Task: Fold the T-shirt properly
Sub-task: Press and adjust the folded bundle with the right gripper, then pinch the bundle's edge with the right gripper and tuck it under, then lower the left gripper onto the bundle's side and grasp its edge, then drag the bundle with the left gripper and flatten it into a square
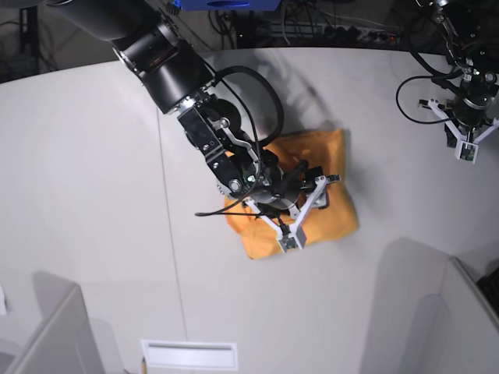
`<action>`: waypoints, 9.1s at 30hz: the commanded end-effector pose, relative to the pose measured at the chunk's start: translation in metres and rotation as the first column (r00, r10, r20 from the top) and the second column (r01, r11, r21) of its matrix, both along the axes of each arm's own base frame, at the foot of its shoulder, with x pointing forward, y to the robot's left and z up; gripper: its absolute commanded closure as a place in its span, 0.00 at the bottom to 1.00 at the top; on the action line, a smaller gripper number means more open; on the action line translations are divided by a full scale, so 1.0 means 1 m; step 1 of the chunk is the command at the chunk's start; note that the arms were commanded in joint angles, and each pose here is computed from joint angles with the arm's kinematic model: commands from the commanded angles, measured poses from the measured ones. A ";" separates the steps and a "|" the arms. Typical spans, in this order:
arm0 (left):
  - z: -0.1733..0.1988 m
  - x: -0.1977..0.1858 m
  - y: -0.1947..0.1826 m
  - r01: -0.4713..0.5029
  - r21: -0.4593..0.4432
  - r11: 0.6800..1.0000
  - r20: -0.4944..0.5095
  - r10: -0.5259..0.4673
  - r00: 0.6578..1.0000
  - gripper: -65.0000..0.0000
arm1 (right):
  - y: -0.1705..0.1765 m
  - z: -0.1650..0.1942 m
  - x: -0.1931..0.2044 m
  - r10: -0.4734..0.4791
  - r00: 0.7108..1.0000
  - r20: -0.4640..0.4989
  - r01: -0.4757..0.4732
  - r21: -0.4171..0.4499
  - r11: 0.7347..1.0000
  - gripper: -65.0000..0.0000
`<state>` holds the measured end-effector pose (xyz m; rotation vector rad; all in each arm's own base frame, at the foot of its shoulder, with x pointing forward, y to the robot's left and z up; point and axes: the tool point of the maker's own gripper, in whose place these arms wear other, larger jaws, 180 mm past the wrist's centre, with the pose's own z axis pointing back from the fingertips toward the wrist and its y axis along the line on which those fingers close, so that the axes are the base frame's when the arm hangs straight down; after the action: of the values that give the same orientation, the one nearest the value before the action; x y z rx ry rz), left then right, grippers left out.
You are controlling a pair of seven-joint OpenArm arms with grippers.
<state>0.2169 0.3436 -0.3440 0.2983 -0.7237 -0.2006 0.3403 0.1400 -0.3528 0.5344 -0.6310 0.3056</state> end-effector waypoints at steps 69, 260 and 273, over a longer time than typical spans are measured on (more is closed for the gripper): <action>0.028 -0.020 0.040 -0.114 0.059 0.992 0.062 0.110 0.992 1.00 | -0.011 -0.014 0.023 -0.147 0.988 -0.044 0.144 -0.072 0.987 1.00; -0.080 0.099 -0.315 0.988 0.127 0.083 -0.475 -0.870 0.134 1.00 | -0.331 -0.061 -0.162 -0.797 0.595 -0.103 0.785 -0.136 0.604 1.00; -0.069 0.089 -0.372 0.988 0.149 -0.032 -0.318 -0.948 0.018 1.00 | -0.310 -0.069 -0.172 -0.813 0.557 -0.168 0.809 -0.113 0.577 1.00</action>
<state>0.2985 -0.0331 -0.4179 -0.0214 -0.6454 -1.8212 0.1637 -0.1683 -0.4280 0.1888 -0.5820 -0.6413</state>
